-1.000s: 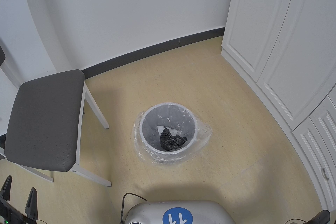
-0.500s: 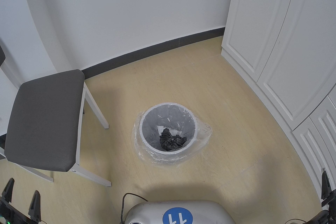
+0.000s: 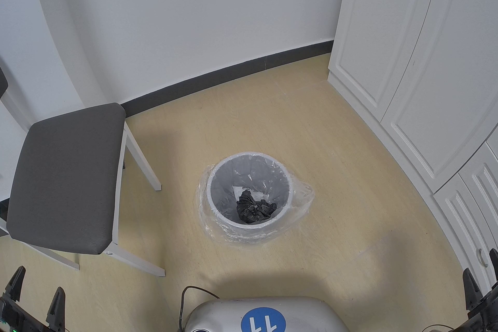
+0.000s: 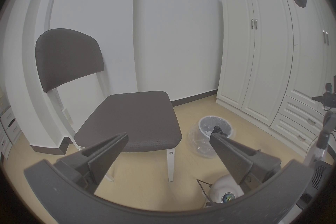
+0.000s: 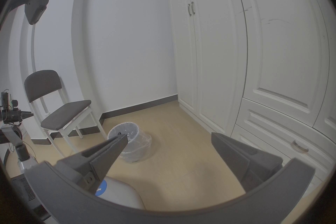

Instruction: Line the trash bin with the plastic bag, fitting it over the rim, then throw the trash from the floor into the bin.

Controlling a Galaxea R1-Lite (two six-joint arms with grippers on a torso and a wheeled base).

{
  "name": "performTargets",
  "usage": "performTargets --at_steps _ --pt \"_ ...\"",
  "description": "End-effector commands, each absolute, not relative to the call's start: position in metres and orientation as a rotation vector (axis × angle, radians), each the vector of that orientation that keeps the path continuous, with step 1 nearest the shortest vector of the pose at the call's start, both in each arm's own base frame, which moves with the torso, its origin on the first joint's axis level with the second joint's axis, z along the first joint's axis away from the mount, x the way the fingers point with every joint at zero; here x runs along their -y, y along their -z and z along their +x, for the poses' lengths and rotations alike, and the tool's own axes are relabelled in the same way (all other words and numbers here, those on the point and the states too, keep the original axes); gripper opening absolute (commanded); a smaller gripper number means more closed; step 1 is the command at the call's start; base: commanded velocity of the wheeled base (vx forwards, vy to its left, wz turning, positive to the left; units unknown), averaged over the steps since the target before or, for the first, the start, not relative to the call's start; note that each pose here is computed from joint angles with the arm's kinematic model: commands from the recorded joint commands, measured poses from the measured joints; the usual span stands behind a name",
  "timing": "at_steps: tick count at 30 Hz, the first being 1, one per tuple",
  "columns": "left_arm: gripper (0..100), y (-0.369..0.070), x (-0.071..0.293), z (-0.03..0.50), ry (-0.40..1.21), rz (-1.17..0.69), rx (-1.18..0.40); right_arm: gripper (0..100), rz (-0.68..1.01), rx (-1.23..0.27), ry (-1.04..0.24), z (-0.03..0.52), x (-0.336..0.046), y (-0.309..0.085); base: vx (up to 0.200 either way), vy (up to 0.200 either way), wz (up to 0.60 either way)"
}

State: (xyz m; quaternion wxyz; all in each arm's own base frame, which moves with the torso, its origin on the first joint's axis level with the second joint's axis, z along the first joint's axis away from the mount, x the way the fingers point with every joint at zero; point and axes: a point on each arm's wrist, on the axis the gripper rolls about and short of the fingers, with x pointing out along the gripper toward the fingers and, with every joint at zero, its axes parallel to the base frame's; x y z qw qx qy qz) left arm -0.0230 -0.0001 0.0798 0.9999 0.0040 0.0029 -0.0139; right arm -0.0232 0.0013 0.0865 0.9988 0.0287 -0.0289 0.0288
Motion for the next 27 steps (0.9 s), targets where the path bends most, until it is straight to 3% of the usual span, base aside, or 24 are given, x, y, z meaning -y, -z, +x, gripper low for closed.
performTargets --at_steps 1,6,27 --pt "100 -0.0751 0.0001 -0.0229 0.028 0.008 -0.006 100 0.058 0.057 -0.052 -0.0232 -0.0012 -0.0820 0.000 0.000 0.00" --pt "100 -0.0753 0.0001 -0.0229 0.028 0.008 -0.004 100 -0.021 0.007 0.020 -0.0229 0.0003 -0.0765 0.000 0.000 0.00" --pt "100 -0.0751 0.0001 -0.0229 0.026 -0.002 -0.006 100 0.011 0.002 0.008 -0.0228 0.0002 -0.0756 0.000 0.000 0.00"
